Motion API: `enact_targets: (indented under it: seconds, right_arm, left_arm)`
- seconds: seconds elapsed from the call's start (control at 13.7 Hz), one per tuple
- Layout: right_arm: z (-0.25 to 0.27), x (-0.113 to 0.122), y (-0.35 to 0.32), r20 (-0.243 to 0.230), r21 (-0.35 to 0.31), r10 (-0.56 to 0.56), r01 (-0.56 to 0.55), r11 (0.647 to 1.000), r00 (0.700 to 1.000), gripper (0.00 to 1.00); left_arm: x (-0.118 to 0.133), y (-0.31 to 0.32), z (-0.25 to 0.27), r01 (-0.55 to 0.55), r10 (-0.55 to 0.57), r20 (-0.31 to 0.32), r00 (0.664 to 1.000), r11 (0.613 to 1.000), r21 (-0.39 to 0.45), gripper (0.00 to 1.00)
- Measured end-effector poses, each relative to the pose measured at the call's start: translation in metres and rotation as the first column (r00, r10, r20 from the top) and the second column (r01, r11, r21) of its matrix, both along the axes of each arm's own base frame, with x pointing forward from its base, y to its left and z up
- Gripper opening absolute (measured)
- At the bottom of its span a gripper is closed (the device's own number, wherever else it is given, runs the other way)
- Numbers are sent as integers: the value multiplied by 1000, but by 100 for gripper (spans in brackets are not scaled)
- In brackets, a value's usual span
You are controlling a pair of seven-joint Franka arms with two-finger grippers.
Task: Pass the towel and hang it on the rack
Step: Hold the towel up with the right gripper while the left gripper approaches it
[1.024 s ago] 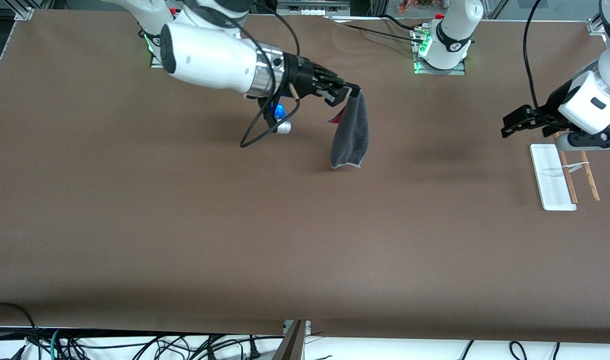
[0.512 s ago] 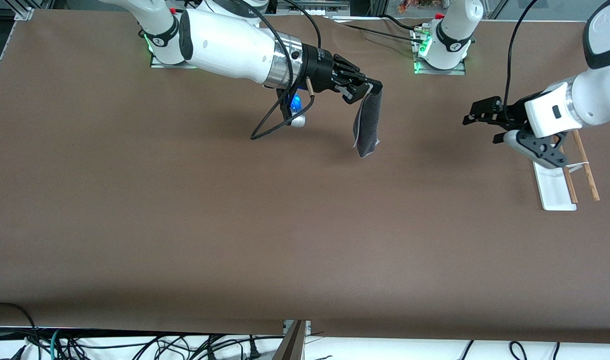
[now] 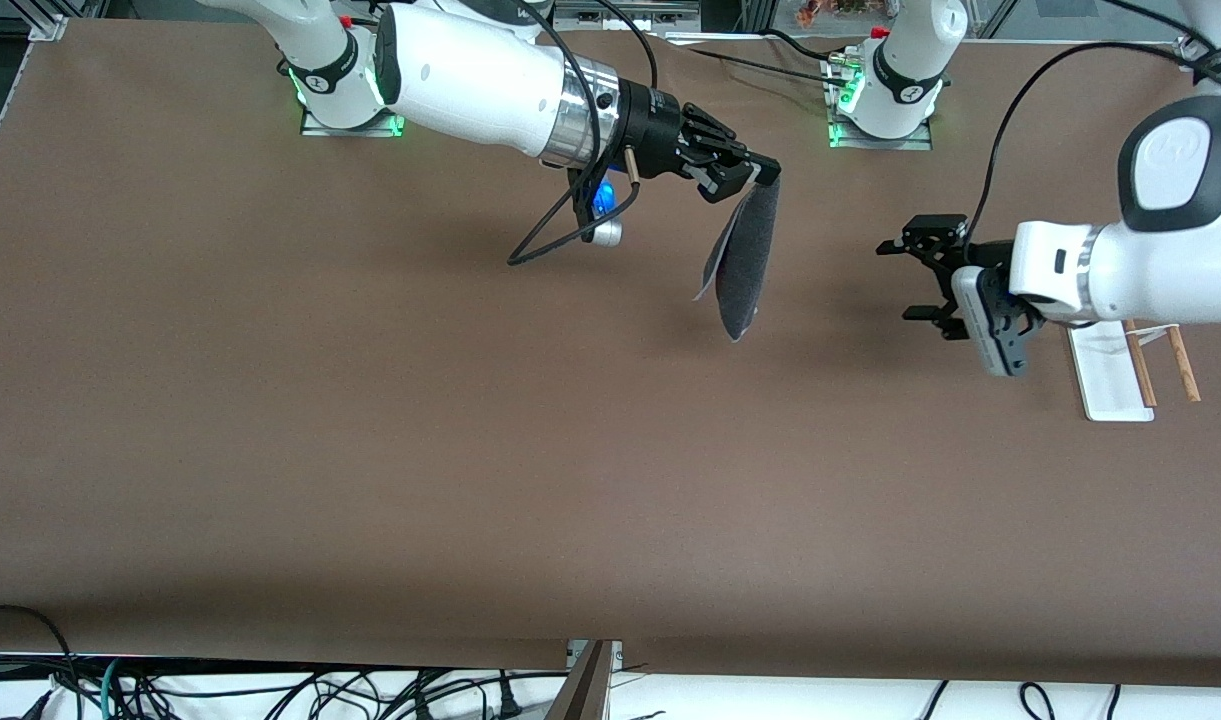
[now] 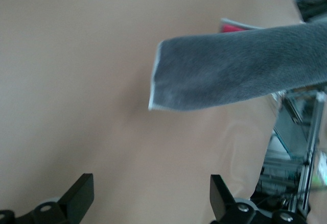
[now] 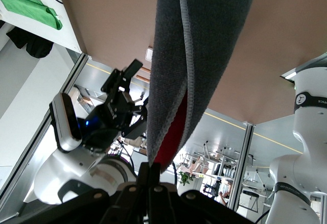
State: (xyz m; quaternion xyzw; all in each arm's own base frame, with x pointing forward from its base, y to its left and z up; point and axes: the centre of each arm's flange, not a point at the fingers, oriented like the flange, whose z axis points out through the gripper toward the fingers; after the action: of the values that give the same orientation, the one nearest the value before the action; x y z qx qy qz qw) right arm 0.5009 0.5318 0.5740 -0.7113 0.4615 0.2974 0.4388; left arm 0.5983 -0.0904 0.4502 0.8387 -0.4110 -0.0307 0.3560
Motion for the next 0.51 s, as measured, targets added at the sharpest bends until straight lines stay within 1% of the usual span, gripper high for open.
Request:
enact_targets:
  seconds: [0.07,0.15,0.29,0.51]
  right_arm:
    - [-1,1,1,-1,1,0,0,1000,1000,1]
    - [-2,2,1,-1,1,-1,1,1000,1000,1]
    - [-3,3,2,-1,1,-3,3,1000,1000,1]
    - [-3,1,6,7,6,-16,16,1000,1000,1]
  left_arm:
    - [5,-1,-18,45,-44,22,999,997,-61,100]
    - [10,-1,-35,82,-76,58,995,991,-103,100]
    - [16,-2,-66,137,-111,157,981,976,-167,100]
    - [5,-14,-111,182,-104,277,955,945,-273,100]
